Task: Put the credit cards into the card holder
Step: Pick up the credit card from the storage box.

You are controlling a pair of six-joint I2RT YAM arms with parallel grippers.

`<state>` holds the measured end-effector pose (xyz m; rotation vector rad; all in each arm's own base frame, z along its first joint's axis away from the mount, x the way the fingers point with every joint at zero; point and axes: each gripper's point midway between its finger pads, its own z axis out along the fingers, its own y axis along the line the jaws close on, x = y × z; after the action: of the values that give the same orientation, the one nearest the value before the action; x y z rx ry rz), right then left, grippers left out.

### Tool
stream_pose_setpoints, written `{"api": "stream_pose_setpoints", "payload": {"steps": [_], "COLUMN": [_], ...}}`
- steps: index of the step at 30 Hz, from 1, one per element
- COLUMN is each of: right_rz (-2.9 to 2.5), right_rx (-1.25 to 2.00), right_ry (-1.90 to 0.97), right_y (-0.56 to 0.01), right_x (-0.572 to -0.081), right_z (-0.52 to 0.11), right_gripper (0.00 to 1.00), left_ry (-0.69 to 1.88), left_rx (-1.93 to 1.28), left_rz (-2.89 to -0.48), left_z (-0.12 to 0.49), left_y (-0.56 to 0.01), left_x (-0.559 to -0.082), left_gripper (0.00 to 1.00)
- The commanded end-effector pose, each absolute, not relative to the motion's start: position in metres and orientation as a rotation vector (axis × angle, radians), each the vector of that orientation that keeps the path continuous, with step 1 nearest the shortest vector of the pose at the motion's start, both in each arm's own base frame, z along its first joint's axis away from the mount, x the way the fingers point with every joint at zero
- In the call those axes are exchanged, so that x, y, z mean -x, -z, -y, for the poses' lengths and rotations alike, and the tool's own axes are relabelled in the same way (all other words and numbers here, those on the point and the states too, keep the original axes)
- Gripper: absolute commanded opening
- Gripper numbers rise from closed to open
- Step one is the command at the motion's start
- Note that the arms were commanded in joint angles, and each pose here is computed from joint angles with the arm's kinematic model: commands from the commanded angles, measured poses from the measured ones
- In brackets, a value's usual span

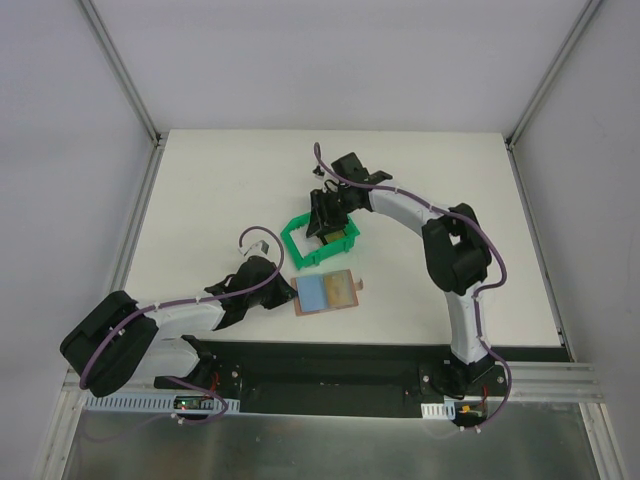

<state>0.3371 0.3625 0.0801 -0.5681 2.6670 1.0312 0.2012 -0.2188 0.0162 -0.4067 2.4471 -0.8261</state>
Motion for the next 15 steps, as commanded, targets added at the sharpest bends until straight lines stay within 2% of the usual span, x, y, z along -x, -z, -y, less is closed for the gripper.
{"api": "stream_pose_setpoints", "payload": {"steps": [1, 5, 15], "right_rz": [-2.543, -2.535, -2.542], "right_rx": [0.592, 0.587, 0.543], "right_ry": [-1.116, -1.122, -1.006], "right_y": [-0.13, -0.133, -0.128], "right_x": [-0.338, -0.339, -0.352], "right_z": [-0.369, -0.369, -0.357], "right_gripper": [0.39, 0.35, 0.12], "left_ry": [0.756, 0.756, 0.761], "left_rx": [0.389, 0.389, 0.389], "left_rz": [-2.496, -2.496, -2.496], "left_z": [0.21, 0.21, 0.21], "left_y": [-0.005, -0.005, -0.005], "left_x": [-0.197, -0.197, -0.197], "left_gripper": [0.0, 0.0, 0.0]}}
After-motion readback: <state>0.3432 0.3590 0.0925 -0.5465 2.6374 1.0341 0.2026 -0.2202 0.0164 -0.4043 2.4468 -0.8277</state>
